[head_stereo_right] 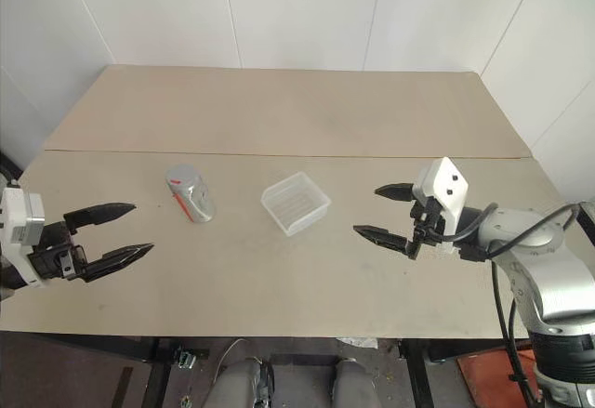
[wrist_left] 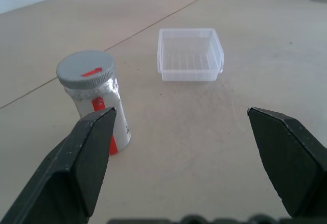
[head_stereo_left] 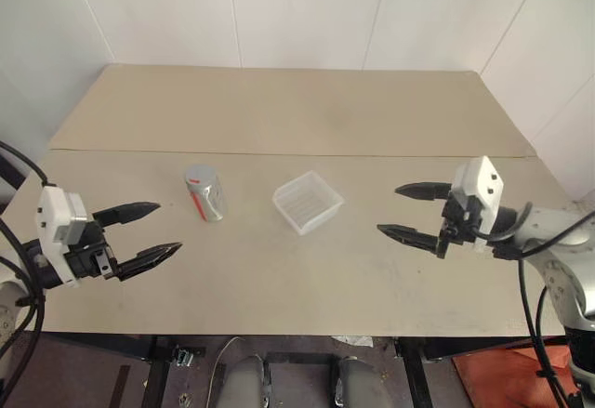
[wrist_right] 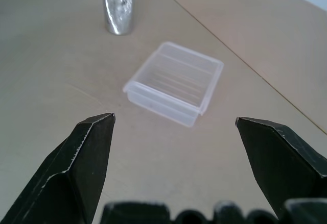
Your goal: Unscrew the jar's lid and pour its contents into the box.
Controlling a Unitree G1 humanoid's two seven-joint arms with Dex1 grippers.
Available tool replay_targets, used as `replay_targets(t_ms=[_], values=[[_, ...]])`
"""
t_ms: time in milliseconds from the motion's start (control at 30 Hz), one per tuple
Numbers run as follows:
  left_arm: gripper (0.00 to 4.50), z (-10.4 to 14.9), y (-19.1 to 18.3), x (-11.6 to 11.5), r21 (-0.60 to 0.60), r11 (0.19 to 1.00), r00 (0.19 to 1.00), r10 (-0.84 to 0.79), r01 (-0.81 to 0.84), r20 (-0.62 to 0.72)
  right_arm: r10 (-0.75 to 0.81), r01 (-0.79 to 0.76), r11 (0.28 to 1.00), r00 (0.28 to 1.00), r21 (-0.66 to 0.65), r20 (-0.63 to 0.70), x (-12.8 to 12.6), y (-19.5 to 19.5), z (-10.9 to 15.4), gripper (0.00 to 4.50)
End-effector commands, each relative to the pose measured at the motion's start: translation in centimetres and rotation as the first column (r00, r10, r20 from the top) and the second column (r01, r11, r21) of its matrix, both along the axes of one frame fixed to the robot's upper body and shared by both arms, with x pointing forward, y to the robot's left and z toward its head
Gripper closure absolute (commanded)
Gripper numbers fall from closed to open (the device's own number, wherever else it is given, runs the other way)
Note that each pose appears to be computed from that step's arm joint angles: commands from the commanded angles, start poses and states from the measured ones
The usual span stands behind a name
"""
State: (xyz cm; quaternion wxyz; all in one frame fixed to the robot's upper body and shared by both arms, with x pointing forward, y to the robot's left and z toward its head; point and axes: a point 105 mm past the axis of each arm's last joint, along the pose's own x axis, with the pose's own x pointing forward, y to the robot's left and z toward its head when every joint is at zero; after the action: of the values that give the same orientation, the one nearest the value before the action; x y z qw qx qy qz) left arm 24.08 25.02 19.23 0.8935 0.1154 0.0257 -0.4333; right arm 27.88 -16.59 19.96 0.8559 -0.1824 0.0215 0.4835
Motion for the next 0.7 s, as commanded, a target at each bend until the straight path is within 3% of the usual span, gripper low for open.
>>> replay_targets(t_ms=[33, 133, 333, 700], values=[[0.03, 1.2, -0.1, -0.1, -0.004, 1.0, 0.999, -0.009, 0.009, 0.05, 0.009, -0.008, 1.0, 0.999, -0.008, 0.034, -0.5, -0.1, 1.2, 0.0], [0.03, 0.6, -0.3, 0.2, -0.017, 1.0, 0.999, 0.011, -0.01, 0.053, 0.0, 0.001, 0.999, 1.0, -0.034, 0.02, 0.0, -0.1, 0.8, 0.0], [0.03, -0.8, 0.3, 0.3, -0.025, 0.987, 0.984, 0.162, -0.161, 0.075, 0.066, -0.066, 0.998, 0.995, -0.004, 0.071, 0.7, 1.1, 2.8, 0.0], [0.03, -4.1, -2.0, 3.6, -0.134, 0.912, 0.907, 0.403, -0.387, 0.121, 0.237, -0.231, 0.971, 0.959, -0.054, 0.155, 1.3, 5.7, 4.8, 0.0]])
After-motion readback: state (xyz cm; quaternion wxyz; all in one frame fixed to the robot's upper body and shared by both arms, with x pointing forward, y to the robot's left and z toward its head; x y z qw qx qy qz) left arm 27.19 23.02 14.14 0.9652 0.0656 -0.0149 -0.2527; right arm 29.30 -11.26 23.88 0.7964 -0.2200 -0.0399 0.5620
